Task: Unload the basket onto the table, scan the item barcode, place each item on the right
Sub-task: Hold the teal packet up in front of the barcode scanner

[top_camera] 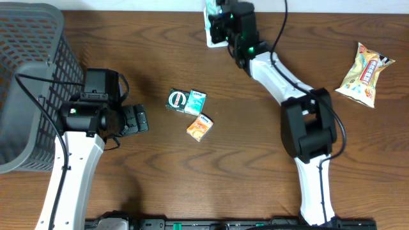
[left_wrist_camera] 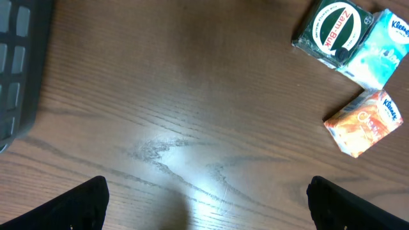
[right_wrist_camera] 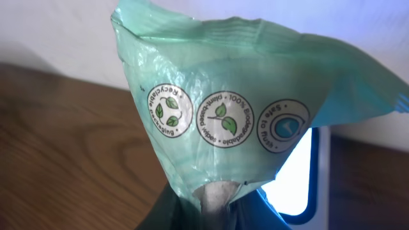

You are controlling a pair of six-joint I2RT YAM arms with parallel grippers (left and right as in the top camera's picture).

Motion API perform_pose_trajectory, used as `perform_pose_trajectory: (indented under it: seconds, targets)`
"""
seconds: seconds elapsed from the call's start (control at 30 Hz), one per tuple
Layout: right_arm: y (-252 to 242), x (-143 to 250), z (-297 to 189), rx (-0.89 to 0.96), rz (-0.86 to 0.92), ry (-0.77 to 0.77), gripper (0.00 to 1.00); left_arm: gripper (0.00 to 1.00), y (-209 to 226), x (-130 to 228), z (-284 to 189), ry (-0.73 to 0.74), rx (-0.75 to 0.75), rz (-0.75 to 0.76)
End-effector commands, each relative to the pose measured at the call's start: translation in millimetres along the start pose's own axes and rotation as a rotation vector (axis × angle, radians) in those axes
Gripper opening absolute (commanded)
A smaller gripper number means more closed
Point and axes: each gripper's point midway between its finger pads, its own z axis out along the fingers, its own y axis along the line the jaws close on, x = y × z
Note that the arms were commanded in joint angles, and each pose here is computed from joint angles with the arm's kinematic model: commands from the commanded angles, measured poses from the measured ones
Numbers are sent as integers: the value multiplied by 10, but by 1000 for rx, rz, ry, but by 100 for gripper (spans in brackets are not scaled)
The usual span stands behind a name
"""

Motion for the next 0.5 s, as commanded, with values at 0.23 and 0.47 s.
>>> perform_pose_trajectory:
  seconds: [0.23, 0.47]
  targets:
    - [-222, 111, 8, 110, -8, 41, 1, 98, 6, 19, 21, 9, -7, -5]
    - [-369, 80, -51, 130, 4, 52, 1, 98, 6, 20, 21, 9, -7, -5]
